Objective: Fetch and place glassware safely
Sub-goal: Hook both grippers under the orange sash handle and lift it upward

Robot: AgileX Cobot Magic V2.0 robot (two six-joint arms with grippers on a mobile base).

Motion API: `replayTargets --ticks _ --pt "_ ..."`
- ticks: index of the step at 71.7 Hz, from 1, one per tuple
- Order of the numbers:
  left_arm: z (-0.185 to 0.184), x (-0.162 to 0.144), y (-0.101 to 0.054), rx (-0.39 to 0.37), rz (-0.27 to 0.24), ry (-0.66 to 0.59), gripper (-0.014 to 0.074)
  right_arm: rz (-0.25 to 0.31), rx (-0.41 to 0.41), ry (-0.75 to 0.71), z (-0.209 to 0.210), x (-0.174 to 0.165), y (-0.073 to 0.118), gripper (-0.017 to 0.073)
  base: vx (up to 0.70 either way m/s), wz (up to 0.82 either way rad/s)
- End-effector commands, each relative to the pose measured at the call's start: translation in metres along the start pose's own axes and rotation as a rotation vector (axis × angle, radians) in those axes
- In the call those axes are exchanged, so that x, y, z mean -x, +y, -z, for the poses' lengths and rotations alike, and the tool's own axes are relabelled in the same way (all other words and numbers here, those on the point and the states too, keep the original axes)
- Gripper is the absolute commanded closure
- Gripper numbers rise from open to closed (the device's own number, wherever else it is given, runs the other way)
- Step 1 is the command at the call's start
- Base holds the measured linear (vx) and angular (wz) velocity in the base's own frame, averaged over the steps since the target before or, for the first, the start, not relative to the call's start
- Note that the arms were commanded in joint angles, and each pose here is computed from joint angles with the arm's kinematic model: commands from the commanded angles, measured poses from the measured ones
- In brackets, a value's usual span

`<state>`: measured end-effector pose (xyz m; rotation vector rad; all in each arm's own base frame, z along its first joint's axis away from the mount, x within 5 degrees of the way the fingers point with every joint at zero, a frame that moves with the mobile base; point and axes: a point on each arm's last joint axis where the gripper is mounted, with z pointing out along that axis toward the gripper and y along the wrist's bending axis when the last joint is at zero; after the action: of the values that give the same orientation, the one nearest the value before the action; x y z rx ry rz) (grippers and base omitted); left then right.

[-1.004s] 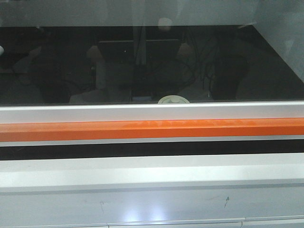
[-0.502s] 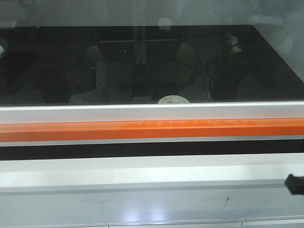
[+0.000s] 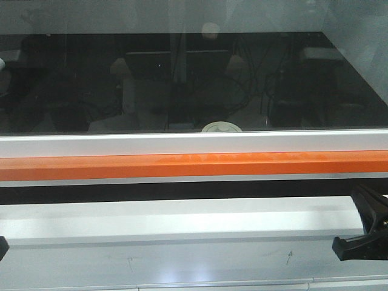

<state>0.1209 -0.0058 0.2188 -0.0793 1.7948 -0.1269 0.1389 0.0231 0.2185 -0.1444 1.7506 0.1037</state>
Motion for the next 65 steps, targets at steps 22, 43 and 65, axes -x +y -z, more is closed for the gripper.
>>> replayTargets --ticks 22,43,65 --pt "-0.019 0.012 -0.002 -0.006 -0.003 -0.079 0.0601 -0.022 -0.022 -0.098 -0.02 0.009 -0.001 0.056 0.0 0.0" --pt "-0.033 0.007 -0.003 -0.023 -0.061 -0.068 0.0601 -0.075 -0.029 -0.151 -0.03 0.008 -0.002 0.056 0.0 0.0" --pt "-0.044 0.005 -0.003 -0.024 -0.062 -0.087 0.0601 -0.068 -0.037 -0.159 -0.042 0.002 -0.002 0.056 0.0 0.0"
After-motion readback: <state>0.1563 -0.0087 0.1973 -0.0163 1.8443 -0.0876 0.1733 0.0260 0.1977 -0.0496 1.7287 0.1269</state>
